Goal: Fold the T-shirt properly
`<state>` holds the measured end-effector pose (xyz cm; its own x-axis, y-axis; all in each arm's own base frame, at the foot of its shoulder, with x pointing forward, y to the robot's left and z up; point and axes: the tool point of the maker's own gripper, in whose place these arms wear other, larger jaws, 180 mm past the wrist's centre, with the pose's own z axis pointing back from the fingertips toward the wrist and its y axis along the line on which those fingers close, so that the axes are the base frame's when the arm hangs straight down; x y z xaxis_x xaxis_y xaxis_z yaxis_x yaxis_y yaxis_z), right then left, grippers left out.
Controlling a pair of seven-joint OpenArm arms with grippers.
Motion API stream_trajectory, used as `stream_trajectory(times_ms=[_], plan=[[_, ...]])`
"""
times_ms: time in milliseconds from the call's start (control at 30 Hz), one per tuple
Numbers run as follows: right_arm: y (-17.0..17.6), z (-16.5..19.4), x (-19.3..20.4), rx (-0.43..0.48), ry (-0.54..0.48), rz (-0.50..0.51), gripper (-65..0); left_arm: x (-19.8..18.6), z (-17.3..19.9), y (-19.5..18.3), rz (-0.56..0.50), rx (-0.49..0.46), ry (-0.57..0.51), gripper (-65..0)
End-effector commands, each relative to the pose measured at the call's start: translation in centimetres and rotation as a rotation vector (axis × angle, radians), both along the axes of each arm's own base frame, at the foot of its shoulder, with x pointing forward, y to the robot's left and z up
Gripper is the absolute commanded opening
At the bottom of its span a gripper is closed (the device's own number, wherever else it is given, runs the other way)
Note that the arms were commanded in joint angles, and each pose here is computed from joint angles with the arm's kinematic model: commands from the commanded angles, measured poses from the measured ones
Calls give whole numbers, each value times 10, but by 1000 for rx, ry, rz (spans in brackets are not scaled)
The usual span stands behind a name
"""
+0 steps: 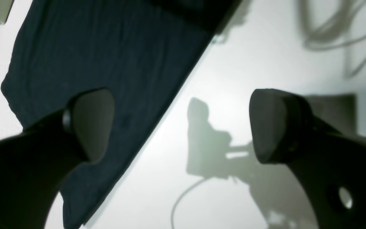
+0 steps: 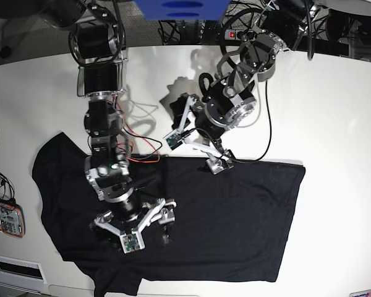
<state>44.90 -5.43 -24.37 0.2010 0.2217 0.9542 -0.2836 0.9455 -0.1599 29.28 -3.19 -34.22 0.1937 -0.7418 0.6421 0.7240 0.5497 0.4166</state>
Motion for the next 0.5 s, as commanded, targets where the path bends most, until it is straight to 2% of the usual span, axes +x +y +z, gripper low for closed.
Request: stream_trajectory(times_ms=[0,67,167,467], plan=[[7,43,13,-6,-144,-6,-53,7,15,-4,2,-25,-45,0],[9,43,16,-72,-182,-36,-53,7,16,-6,3,-33,-45,0],[14,34,18,-115,-186,-49,-53,7,16,-7,3,-34,-43,0],[14,12,20,-135,-133,-50,-53,7,16,-7,3,-36,-43,0]])
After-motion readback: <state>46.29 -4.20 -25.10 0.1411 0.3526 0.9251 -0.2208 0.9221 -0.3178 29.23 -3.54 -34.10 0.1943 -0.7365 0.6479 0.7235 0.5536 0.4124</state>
